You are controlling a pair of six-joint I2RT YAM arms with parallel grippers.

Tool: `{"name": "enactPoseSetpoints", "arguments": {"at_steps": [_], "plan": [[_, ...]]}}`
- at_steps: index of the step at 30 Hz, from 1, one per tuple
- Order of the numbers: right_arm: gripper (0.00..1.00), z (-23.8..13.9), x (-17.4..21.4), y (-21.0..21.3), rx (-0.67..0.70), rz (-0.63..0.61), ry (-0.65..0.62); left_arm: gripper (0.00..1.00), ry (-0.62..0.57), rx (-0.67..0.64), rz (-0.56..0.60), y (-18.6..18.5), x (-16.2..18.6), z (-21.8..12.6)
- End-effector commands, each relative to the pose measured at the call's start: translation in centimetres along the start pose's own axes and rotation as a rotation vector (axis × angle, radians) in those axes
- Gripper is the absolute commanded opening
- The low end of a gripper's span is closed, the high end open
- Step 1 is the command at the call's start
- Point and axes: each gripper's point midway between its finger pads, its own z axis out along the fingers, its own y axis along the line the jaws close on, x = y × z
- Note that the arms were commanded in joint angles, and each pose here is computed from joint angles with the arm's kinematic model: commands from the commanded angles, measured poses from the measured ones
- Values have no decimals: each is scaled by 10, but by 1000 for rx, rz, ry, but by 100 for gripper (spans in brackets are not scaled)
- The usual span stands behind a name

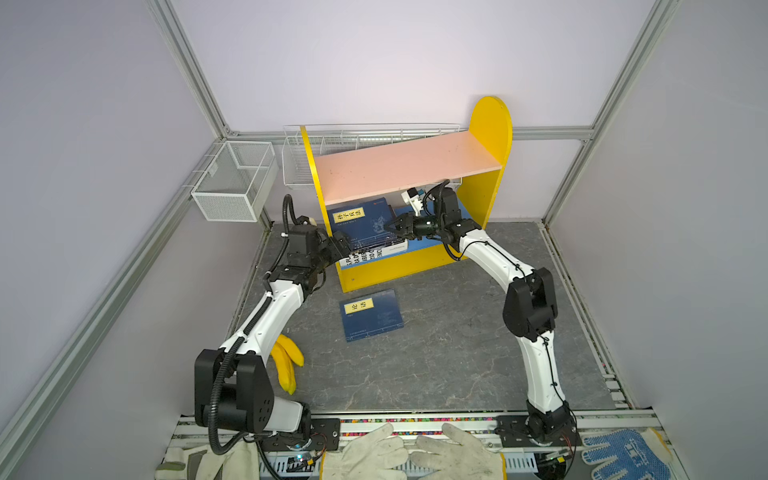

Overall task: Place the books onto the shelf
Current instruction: 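Push the blue book against the shelved books with the right gripper while left holds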

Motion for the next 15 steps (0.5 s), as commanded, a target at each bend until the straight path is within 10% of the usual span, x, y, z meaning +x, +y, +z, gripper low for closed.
{"name": "enactPoseSetpoints", "arguments": {"at_steps": [1,15], "plan": [[32,0,-5,-20,85,-23,-22,95,15,-173,-36,41,15,-1],[31,-30,-44,-25,205,-114,-178,95,-2,-86,-40,20,5,-4]]}}
